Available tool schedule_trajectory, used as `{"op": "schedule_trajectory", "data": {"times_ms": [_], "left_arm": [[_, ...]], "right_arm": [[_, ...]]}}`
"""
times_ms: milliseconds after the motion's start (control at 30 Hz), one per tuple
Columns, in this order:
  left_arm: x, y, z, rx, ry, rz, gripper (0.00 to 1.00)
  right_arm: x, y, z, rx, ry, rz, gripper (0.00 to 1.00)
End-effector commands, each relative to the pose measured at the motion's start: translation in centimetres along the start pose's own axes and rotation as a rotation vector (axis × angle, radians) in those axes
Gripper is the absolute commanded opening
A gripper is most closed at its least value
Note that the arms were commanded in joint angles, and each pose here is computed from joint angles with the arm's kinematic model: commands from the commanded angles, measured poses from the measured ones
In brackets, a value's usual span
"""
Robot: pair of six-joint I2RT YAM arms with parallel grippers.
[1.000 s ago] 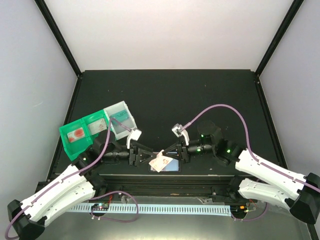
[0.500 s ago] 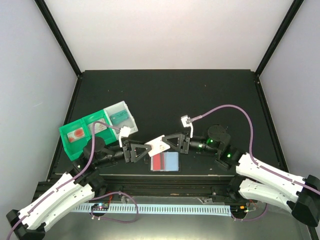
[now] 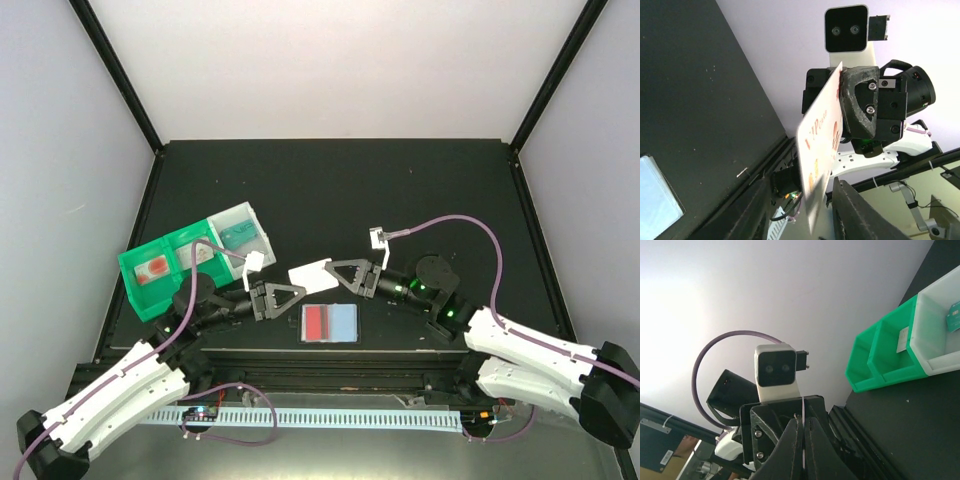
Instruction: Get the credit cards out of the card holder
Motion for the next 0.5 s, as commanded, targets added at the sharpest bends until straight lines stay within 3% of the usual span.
{"op": "schedule_trajectory", "data": {"times_ms": [0, 400, 467], "left_arm": [[-0.3, -0.7, 0.0, 0.050, -0.010, 0.005, 0.34], [-0.1, -0.1, -0.3, 0.029, -0.043, -0.001, 0.03], [-0.2, -0.1, -0.4, 0.024, -0.049, 0.001, 0.02]], "right_arm": [[-0.5, 0.0, -0.1, -0.013, -0.059, 0.012, 0.01], [0.0, -1.2, 0.0, 0.012, -0.062, 0.042, 0.01], [0.1, -1.3, -0.1, 0.015, -0.059, 0.042, 0.03]]}}
Point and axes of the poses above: each gripper's point midway between its finger pads, its own z axis out along the fingers, its own y axis along the line the jaws close on, x = y × z, the point moved 8 cm from there along -z, back along the fingers, and after that the axes turned 5 degrees about -z, right-handed, at the moved point
